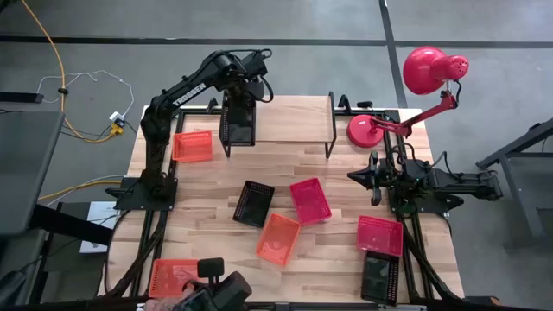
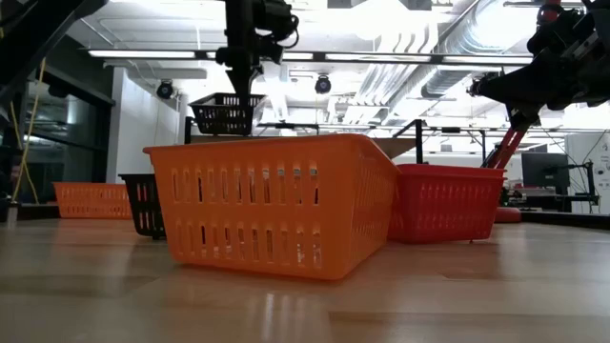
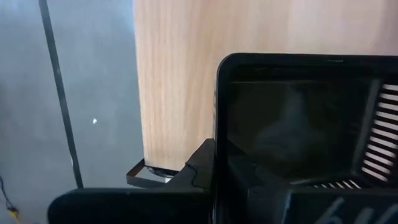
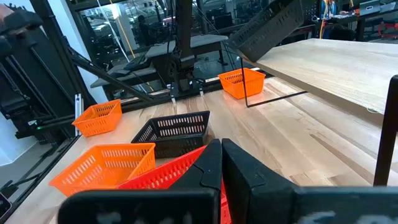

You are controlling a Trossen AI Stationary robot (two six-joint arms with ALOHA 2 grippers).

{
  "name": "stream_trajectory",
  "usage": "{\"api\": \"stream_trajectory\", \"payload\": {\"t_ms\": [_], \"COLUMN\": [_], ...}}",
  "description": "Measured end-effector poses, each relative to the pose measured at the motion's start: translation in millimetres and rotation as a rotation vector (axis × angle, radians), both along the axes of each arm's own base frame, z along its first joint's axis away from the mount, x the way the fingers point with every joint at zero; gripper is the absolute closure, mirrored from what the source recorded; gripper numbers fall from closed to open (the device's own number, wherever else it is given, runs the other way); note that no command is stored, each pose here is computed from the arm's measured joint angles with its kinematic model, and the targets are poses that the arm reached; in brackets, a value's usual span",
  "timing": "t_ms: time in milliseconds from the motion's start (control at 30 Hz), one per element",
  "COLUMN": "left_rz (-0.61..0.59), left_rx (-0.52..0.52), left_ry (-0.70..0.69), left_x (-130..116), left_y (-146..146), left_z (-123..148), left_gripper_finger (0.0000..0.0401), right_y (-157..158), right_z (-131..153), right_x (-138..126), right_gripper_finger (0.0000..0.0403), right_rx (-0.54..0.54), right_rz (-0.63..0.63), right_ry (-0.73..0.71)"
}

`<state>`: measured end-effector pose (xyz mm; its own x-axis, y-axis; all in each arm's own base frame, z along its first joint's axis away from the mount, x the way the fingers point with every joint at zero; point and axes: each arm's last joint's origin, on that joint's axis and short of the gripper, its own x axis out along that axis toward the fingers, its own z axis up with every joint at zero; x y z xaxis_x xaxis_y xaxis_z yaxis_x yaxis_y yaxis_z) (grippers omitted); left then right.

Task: Stack baskets on shelf by color
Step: Put the left black basket on the shelf

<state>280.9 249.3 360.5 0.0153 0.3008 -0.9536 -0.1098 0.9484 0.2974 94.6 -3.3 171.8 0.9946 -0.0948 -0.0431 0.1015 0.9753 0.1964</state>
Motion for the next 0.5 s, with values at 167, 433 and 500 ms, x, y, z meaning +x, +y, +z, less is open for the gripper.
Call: {"api": "stream_trajectory", "payload": {"t_ms": [167, 433, 500], "left_rz": [-0.015, -0.007, -0.003], "left_rx": [0.016, 0.091, 0.1], "left_ry": [0.045, 0.043, 0.052], "left_x": [3.6, 7.9, 7.4], "left_y": [3.9, 8.1, 8.5], "left_z": [-6.9, -6.7, -6.6], "left_gripper_finger": [0.0401, 0.0371, 0.0353], "right_y": [0.0, 0.0, 0.0], "right_z": [0.0, 0.0, -0.1], "right_x": [0.0, 0.0, 0.0], "right_gripper_finger": [0.0402, 0.0402, 0.0402], "right_rx": [0.0, 0.0, 0.0], "right_rz": [0.0, 0.0, 0.0], "right_ry": [0.0, 0.0, 0.0]}}
